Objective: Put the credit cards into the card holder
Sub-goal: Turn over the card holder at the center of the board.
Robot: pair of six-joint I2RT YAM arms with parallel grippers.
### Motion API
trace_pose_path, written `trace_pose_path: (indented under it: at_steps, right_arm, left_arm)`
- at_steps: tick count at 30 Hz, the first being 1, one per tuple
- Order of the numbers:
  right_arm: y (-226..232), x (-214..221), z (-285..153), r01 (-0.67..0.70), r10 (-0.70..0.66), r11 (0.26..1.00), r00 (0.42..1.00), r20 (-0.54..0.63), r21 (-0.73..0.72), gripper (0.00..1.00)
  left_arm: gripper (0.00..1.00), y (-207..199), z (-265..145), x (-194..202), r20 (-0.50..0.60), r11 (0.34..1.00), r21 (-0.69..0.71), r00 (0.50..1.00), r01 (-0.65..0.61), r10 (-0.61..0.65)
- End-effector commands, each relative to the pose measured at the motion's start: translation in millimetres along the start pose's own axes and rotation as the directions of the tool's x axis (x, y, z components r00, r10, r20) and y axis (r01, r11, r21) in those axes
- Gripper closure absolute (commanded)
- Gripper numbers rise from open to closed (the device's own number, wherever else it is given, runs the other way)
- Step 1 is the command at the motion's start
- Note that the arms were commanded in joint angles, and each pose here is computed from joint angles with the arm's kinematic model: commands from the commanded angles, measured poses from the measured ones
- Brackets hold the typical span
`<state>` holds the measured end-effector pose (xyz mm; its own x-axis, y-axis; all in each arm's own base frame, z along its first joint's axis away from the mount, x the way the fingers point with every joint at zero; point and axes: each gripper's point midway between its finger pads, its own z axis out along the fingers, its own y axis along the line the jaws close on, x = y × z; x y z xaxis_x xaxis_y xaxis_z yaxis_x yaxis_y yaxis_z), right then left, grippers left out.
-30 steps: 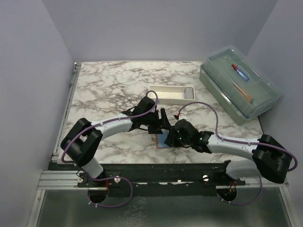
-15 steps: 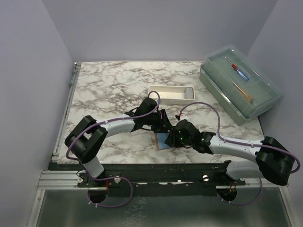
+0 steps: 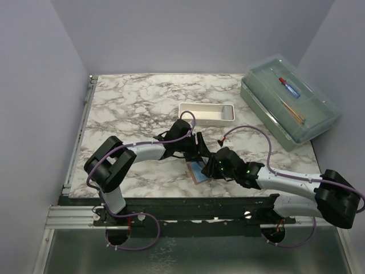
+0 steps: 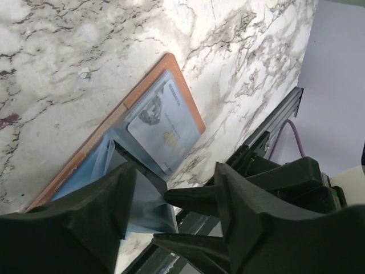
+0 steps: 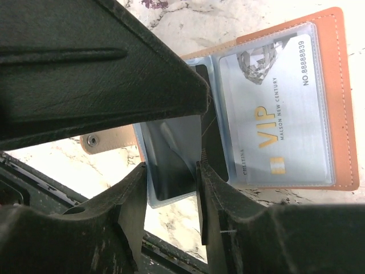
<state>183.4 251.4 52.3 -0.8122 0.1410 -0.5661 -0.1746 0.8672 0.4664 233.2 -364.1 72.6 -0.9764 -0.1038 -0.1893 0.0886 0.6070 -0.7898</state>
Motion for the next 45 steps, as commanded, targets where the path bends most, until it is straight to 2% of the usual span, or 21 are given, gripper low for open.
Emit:
trace_pose_path:
  at_steps: [1,7,11,13,16,19,25,30,38,40,42,45]
  right_arm:
    - [-17.1,-1.0,-2.8,-0.034,0.032,0.996,0.999,0.03,0.076,0.6]
    - [-24.2,2.1,-6.1,-0.073,0.07,0.993,0.997,0.041,0.091,0.69]
    - [-30.8,5.1,-7.3,-0.105,0.1,0.987,0.994,0.042,0.119,0.7]
    - [-32.1,6.4,-8.2,-0.112,0.107,0.986,0.993,0.039,0.124,0.69]
    - [-35.4,7.6,-10.9,-0.13,0.125,0.982,0.991,0.039,0.14,0.6]
    - [-39.0,8.7,-13.0,-0.135,0.13,0.979,0.991,0.041,0.152,0.55]
    - [-49.2,6.7,-19.0,-0.162,0.153,0.962,0.987,0.056,0.219,0.53]
    - [-47.8,-0.1,-25.3,-0.174,0.16,0.961,0.984,0.082,0.214,0.42]
    - [-52.6,-7.1,-32.2,-0.168,0.146,0.953,0.984,0.104,0.252,0.39]
    - [-54.8,-7.3,-33.1,-0.174,0.151,0.949,0.983,0.108,0.264,0.4]
    - [-56.3,-7.8,-33.5,-0.184,0.158,0.946,0.981,0.116,0.268,0.45]
    - [-56.2,-8.3,-33.6,-0.207,0.178,0.943,0.975,0.13,0.26,0.53]
  left_arm:
    - [0.31,-7.8,-0.3,-5.9,0.014,0.999,0.012,0.999,-0.052,0.052]
    - [0.22,-15.1,-19.7,-21.6,0.063,0.995,-0.026,0.993,-0.094,0.096]
    - [0.19,-15.2,-30.6,-24.1,0.068,0.992,-0.047,0.991,-0.115,0.118]
    - [0.19,-15.9,-33.5,-22.4,0.057,0.992,-0.044,0.991,-0.121,0.123]
    - [0.19,-16.7,-35.1,-19.4,0.04,0.991,-0.036,0.991,-0.128,0.13]
    - [0.2,-13.9,-33.2,-13.6,0.008,0.992,-0.031,0.992,-0.126,0.126]
    - [0.33,-5.3,-30.9,-5.4,-0.023,0.993,-0.039,0.994,-0.111,0.111]
    - [0.41,-8.6,-31.3,-6.6,-0.021,0.993,-0.031,0.993,-0.117,0.116]
    - [0.54,-11.0,-27.4,-4.1,-0.041,0.993,-0.02,0.992,-0.117,0.116]
    - [0.58,-12.8,-25.6,-0.7,-0.056,0.993,-0.011,0.992,-0.116,0.115]
    - [0.62,-14.8,-23.2,3.7,-0.069,0.994,-0.002,0.991,-0.113,0.112]
    - [0.62,-20.5,-20.1,8.3,-0.076,0.994,0.023,0.991,-0.108,0.109]
